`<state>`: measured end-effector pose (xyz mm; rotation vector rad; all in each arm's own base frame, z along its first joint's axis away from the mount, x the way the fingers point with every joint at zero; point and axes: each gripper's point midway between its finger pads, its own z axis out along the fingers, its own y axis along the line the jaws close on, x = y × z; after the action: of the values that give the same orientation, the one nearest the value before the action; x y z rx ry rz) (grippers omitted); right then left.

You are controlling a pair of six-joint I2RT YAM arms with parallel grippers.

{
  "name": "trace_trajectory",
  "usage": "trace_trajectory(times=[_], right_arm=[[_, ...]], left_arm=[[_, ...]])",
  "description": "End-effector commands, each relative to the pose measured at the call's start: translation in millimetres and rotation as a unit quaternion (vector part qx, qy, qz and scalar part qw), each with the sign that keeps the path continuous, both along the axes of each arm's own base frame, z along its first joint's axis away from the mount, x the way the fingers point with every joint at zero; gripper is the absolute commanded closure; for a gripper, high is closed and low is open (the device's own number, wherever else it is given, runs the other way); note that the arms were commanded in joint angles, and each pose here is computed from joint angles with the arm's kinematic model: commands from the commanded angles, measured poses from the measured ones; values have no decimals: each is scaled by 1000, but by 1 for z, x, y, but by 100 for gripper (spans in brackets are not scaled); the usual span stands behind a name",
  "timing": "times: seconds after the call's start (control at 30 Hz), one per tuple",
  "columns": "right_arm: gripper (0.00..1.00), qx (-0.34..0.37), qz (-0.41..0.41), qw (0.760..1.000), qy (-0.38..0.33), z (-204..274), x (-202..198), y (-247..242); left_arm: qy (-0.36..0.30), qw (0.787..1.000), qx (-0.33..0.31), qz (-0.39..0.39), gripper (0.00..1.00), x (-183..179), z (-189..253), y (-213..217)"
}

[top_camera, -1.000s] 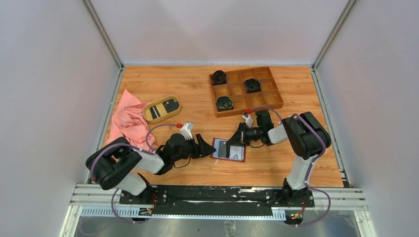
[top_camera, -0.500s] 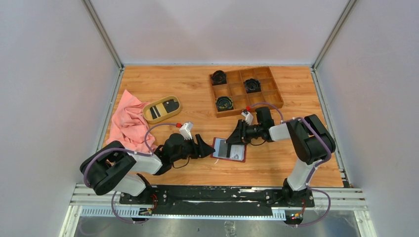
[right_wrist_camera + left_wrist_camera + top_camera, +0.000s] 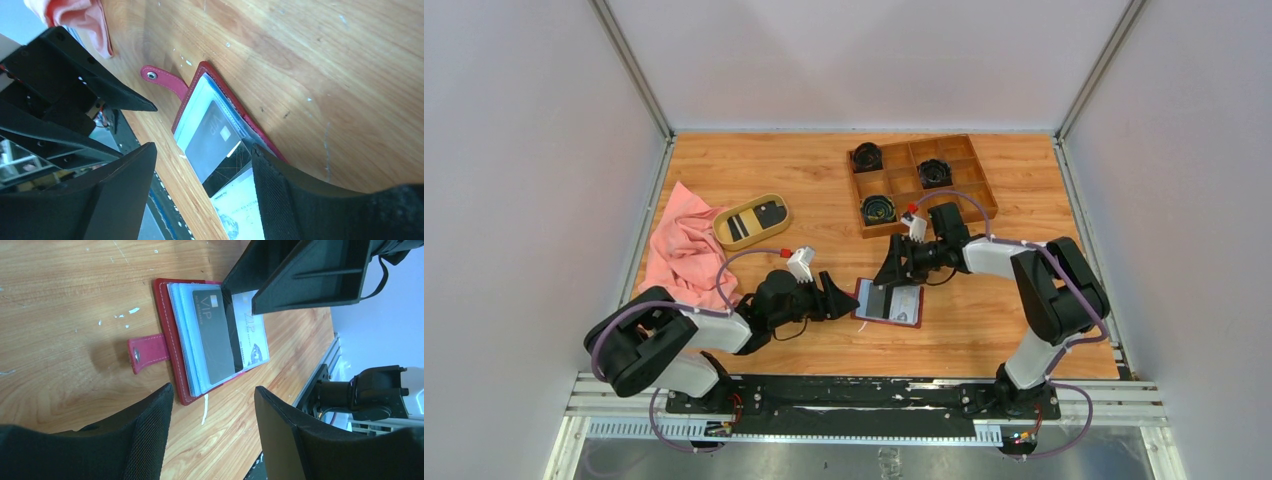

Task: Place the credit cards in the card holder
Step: Insert the credit card into the card holder.

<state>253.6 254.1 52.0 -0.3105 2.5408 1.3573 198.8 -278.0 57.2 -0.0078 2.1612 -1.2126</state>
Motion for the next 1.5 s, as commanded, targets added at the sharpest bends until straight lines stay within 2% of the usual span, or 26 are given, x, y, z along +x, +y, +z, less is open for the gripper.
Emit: trace_trajectory(times=[0.0,0.27,0.37,0.6,0.9,1.1,1.27,1.47], right_arm=[[25,-61,39,997,-30,-3,-12,-4],[26,-88,82,983,-141,26,-2,-14],[29,-93,92,978,-161,33,-2,-16],[32,-50,57,996,-55,10,-28,-8],[33,-47,25,999,12,-6,-33,-8],[34,-35,4,998,50,-13,-31,-12],[35,-28,-5,997,66,-15,-32,-13],[35,-9,-10,997,78,-16,-28,-10]], left_arm=[[-13,1000,4,-1,37,0,2,4],[-46,999,10,3,37,2,12,9],[-69,998,7,7,37,4,23,12],[-86,996,-1,-1,37,3,33,11],[-90,996,14,-24,38,8,31,-6],[-83,996,17,-36,54,15,25,-21],[-59,997,34,-35,64,16,3,-22],[-30,997,63,-37,67,14,-26,-19]])
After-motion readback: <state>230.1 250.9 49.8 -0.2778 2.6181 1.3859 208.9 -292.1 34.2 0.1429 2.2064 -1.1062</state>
